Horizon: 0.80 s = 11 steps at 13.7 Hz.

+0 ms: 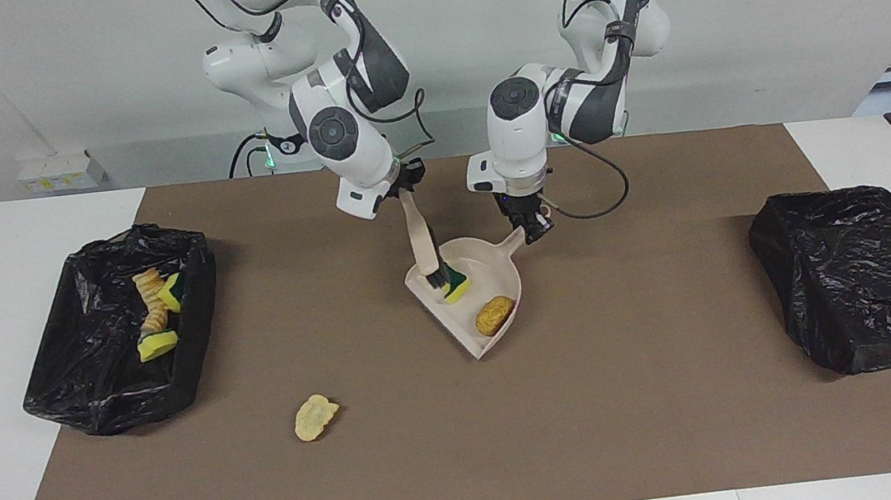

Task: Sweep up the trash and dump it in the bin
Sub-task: 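Sweep the bread and sponge into the dustpan with the right gripper brush, then sweep the far bread crust into the dustpan with the right gripper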

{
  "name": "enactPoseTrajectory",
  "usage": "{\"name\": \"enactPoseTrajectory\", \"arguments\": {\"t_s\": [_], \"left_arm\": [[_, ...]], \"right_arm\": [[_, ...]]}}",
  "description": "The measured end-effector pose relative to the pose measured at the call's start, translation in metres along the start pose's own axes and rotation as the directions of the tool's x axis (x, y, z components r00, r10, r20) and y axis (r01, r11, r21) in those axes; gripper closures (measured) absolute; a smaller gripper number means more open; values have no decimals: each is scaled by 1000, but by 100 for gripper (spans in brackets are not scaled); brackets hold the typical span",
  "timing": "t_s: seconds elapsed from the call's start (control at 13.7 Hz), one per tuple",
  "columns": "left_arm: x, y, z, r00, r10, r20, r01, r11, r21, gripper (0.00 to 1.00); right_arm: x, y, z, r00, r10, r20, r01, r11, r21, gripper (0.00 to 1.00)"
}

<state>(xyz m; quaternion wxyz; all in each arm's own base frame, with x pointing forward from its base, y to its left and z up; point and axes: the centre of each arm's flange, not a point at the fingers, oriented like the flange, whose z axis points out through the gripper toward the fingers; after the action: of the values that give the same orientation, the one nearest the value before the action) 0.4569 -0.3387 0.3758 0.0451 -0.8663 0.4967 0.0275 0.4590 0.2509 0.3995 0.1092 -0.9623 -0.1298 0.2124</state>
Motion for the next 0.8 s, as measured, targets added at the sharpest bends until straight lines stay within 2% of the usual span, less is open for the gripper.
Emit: {"name": "enactPoseTrajectory", "arguments": {"t_s": [0.29, 0.51, 0.66, 0.8], "left_arm": [[2, 0, 0, 999, 39, -12, -39, 999, 1, 67], [11, -4, 6, 998, 65, -13, -65, 998, -5, 67], [18, -7, 8, 997, 71, -5, -71, 997, -9, 67], [23, -9, 5, 997, 78, 2, -78, 997, -12, 67]], "right_arm": [[7, 56, -18, 998, 43, -38, -48, 988, -148, 73], [18, 115, -36, 988, 87, -131, -116, 965, -236, 73], [28, 152, -45, 981, 81, -176, -139, 928, -345, 73], [46, 181, -55, 981, 66, -182, -143, 881, -452, 73]]}}
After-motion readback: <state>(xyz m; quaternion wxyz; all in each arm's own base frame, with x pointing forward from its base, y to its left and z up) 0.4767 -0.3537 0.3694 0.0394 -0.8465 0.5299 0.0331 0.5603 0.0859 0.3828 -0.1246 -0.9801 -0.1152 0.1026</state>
